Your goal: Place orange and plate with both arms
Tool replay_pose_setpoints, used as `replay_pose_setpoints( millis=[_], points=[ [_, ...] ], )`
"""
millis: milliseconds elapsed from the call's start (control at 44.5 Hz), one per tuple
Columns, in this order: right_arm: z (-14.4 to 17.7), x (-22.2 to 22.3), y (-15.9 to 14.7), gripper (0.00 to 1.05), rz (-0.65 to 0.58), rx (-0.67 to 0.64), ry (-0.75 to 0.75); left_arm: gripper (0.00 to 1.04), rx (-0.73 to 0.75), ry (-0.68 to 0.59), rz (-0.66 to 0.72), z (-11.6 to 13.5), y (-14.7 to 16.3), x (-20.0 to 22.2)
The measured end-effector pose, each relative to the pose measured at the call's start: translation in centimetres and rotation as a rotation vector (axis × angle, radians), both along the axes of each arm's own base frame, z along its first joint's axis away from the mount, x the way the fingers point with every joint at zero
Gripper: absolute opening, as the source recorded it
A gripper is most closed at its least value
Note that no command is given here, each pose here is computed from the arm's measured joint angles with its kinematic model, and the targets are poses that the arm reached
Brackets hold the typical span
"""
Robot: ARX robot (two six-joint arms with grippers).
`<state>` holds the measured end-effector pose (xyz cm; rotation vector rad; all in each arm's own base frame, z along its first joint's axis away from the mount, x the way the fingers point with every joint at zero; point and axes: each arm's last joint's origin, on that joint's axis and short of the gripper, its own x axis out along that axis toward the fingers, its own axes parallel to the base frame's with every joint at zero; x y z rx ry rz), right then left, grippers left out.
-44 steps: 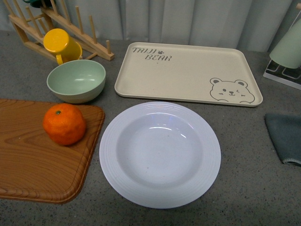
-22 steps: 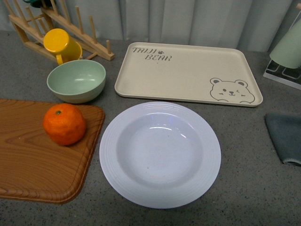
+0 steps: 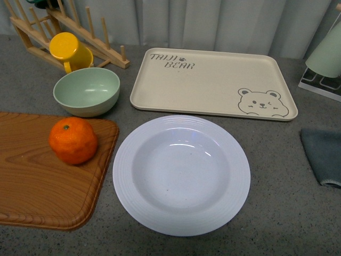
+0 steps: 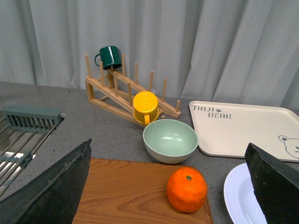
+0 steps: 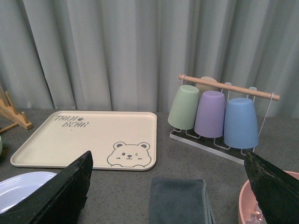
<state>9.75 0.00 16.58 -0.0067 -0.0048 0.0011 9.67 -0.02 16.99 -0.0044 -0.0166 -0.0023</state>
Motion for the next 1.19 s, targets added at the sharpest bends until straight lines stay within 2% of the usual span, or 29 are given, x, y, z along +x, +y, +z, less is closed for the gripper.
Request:
replay_pose_setpoints(
  millis=[1191],
  points=[
    [0.00, 0.00, 0.00, 0.95, 0.000, 0.000, 0.000, 0.98, 0.000, 0.000, 0.000, 0.00, 0.00, 0.00]
  ],
)
